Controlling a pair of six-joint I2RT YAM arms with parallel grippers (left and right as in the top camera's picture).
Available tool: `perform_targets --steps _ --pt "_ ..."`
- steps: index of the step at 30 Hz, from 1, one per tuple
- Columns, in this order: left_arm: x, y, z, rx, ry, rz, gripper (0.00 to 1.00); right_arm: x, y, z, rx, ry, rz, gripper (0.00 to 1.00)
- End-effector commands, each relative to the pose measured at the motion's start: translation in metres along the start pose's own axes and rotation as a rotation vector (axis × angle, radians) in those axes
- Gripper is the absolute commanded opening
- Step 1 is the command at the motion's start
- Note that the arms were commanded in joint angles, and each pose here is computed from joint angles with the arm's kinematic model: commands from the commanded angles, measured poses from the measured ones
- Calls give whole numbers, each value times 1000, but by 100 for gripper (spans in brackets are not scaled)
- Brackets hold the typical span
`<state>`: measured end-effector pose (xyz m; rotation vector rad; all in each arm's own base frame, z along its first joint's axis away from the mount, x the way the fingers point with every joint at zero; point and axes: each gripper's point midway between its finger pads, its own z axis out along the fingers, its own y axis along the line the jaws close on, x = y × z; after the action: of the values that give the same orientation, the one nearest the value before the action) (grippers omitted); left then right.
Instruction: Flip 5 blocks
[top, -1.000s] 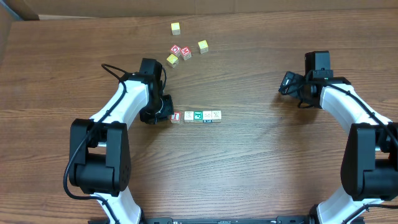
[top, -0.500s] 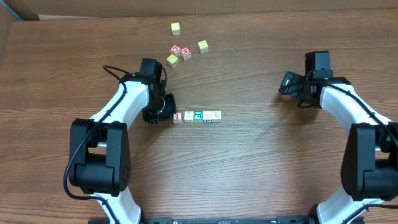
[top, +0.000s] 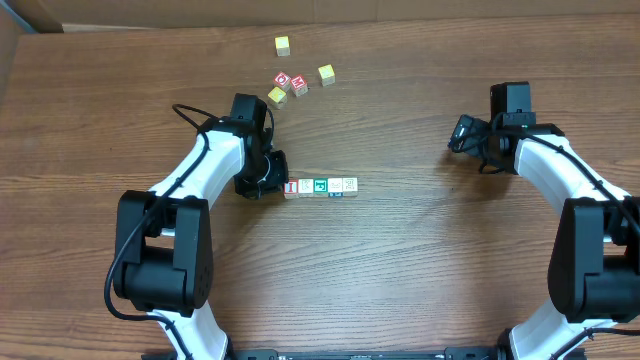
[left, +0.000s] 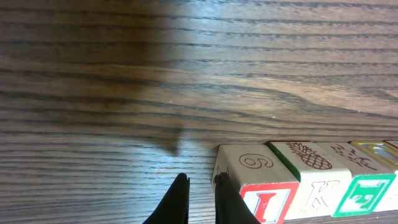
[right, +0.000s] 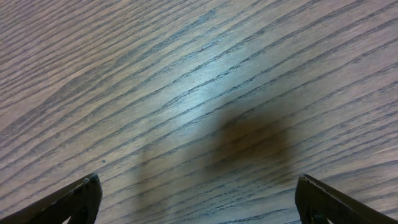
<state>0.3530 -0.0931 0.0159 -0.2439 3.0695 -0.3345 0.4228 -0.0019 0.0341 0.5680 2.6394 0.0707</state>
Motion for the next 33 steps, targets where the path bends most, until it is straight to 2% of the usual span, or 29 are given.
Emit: perform_targets --steps 1,10,12,17,30,31,33 --pt "2 -3 2 7 6 21 9 -9 0 -2 2 -23 -2 100" --pt "1 3 2 -27 0 19 9 -9 0 -2 2 -23 -3 100" --pt "2 3 2 -28 6 18 4 -9 0 -2 2 -23 -3 100" --pt "4 3 -6 -32 -1 19 4 -9 0 -2 2 -23 -3 100" --pt "-3 -17 -101 36 -240 63 4 -9 0 -2 2 -23 -3 100" --pt "-3 -18 -108 41 -257 66 5 -9 0 -2 2 -23 -2 100" --pt "-3 -19 -114 48 -277 70 16 -9 0 -2 2 -23 -3 100"
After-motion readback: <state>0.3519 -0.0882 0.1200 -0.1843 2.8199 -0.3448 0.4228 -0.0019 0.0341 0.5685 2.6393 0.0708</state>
